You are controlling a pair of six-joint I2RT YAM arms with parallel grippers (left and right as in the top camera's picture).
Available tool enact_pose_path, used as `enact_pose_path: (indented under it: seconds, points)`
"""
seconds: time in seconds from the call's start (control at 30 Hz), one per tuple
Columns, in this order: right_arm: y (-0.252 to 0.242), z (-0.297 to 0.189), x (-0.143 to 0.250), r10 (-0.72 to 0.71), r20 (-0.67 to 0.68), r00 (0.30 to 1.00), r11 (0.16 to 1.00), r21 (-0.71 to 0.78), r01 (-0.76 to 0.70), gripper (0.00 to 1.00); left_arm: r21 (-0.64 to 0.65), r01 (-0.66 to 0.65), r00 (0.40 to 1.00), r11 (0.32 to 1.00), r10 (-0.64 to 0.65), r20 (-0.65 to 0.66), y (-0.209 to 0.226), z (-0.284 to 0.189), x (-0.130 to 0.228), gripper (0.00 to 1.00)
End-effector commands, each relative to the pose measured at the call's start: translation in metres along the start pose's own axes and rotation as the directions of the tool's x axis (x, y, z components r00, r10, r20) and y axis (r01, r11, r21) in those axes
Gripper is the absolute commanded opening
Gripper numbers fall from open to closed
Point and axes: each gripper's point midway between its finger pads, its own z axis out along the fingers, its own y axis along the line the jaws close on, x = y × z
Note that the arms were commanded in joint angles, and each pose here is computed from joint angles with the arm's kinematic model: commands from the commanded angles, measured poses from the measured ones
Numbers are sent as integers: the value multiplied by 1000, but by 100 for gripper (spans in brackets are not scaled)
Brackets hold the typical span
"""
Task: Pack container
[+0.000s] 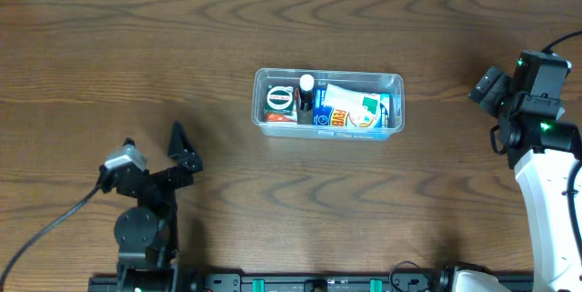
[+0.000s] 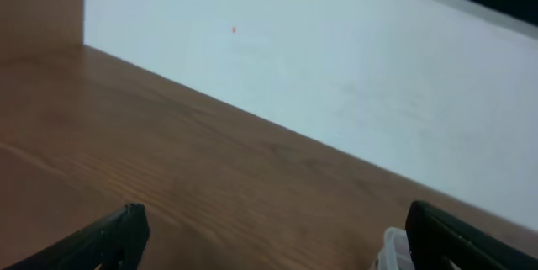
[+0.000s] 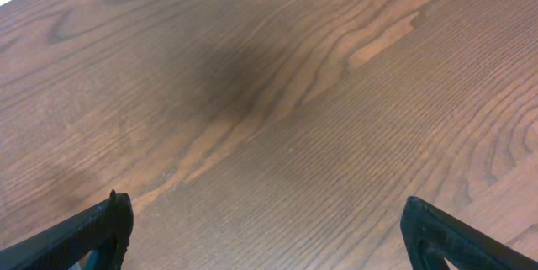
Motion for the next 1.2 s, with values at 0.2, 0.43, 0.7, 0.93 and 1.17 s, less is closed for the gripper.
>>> enact_pose_path:
  seconds: [0.2,0.43,0.7,0.93,1.17]
  points:
    - [-2,0,-1,12,2,1000,1000,5,-12,99,-31,99,993,995,-97,71,22,-6,10,98]
    - [-2,0,-1,12,2,1000,1000,5,-12,99,-30,-69,996,997,70,63,21,-8,12,98]
    - [-2,0,-1,12,2,1000,1000,5,-12,99,46,-238,971,970,239,-14,12,-10,32,98]
    - [-2,0,-1,12,2,1000,1000,5,-12,99,24,-241,969,970,242,-56,25,-8,54,98]
    - [-2,0,-1,12,2,1000,1000,5,-12,99,5,-270,955,963,269,-124,37,-7,75,98]
